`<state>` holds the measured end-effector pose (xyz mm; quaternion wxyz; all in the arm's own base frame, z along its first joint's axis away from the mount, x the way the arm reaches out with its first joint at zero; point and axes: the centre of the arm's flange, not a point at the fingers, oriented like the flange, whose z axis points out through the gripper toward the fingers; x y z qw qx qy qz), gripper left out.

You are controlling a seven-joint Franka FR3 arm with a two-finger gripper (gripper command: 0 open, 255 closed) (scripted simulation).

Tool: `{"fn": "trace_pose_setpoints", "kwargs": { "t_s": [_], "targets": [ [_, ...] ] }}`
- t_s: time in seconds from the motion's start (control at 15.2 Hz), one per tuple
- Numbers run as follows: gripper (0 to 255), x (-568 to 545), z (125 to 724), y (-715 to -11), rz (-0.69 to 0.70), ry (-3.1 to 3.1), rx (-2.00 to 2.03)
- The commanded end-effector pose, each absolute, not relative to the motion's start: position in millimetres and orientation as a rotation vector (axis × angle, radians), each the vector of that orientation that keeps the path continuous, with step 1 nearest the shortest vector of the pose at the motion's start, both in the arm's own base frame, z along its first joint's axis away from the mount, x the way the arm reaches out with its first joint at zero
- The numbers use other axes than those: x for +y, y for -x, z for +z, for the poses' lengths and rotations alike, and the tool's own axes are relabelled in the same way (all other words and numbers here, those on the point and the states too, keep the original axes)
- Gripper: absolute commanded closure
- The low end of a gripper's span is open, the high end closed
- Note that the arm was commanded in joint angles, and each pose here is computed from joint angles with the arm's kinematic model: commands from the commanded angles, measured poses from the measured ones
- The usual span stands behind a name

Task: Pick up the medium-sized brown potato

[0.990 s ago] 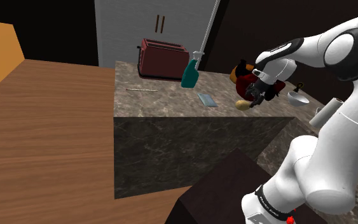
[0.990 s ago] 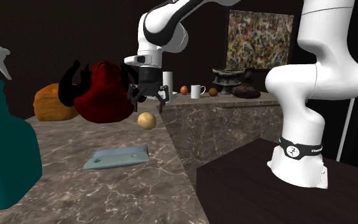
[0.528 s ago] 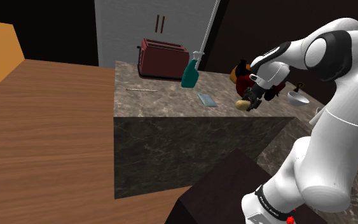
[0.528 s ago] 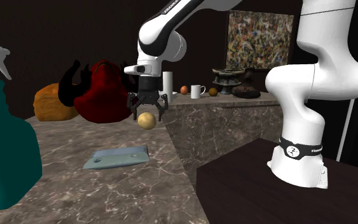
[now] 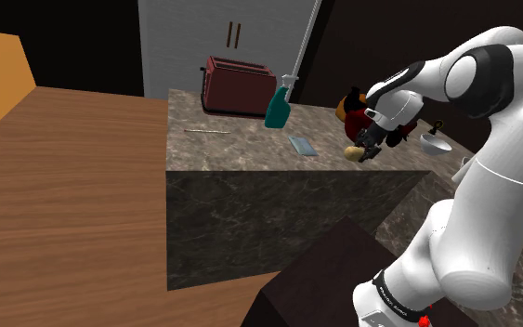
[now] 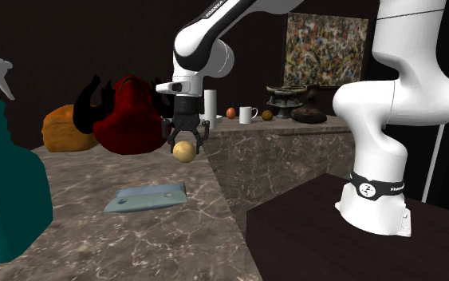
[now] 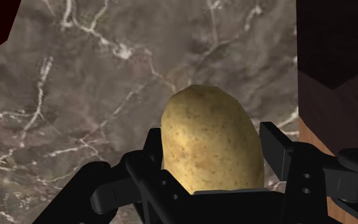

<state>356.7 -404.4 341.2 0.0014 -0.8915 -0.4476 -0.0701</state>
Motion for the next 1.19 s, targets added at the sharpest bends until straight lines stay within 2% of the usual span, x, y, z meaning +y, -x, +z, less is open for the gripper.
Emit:
{"fn": "trace_pose_setpoints", "kwargs": {
  "t_s": [0.0, 1.12],
  "targets": [
    [255, -404, 341, -357, -0.219, 2.797, -1.405],
    [255, -404, 420, -358, -0.219, 2.797, -1.405]
  ]
}}
